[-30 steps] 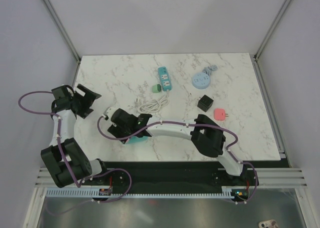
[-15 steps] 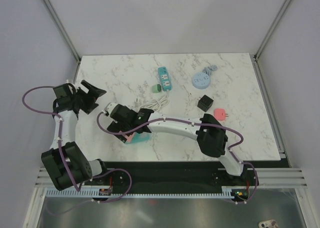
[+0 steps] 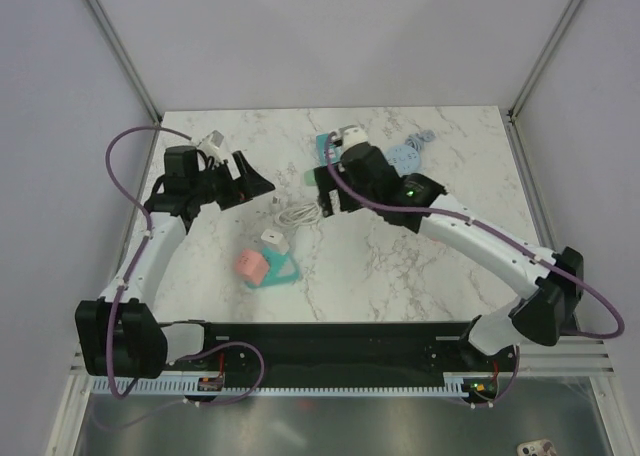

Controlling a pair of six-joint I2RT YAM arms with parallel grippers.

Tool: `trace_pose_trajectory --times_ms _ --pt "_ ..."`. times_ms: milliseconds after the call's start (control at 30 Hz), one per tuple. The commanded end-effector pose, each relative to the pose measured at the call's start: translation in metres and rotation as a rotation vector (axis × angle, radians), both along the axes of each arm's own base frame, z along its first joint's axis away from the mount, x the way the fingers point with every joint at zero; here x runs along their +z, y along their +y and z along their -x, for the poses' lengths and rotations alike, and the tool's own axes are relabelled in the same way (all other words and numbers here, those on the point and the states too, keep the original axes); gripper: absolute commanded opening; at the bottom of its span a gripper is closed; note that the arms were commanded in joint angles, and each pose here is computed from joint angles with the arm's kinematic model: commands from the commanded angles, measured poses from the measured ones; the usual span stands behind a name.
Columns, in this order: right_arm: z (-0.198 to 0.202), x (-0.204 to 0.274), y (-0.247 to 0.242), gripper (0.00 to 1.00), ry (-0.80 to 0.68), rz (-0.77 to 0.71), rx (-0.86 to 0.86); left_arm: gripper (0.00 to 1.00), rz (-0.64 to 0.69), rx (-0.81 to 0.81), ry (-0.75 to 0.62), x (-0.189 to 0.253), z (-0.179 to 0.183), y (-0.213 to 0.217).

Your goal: Insert the plug

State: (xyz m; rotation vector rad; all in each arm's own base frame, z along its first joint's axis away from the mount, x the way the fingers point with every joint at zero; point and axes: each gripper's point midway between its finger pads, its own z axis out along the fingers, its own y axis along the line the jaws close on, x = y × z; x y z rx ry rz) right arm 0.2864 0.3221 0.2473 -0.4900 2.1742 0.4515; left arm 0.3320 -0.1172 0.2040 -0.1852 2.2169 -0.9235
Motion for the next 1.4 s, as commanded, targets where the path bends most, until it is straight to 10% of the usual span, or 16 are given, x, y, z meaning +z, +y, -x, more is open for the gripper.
trace_pose_trajectory --times_ms 0,233,567,1367 --pt "-0.03 -0.033 -0.078 0.93 0.068 0.042 -0.291 0.94 -0.031 -0.175 -0.12 0.028 0.012 -0.032" --pt "-0.086 -0.096 -0.191 0.93 0.25 -0.031 -0.781 0.94 0.012 -0.37 -0.195 0.054 0.038 -0.072" --pt "-0.117 -0.129 -0.227 0.92 0.285 -0.124 -1.125 0.92 -0.017 -0.353 -0.202 0.044 0.044 -0.069" --pt "-0.106 -0.183 -0.201 0.82 0.39 -0.117 -0.86 0.89 -0.011 -0.354 -0.209 0.042 0.045 -0.069"
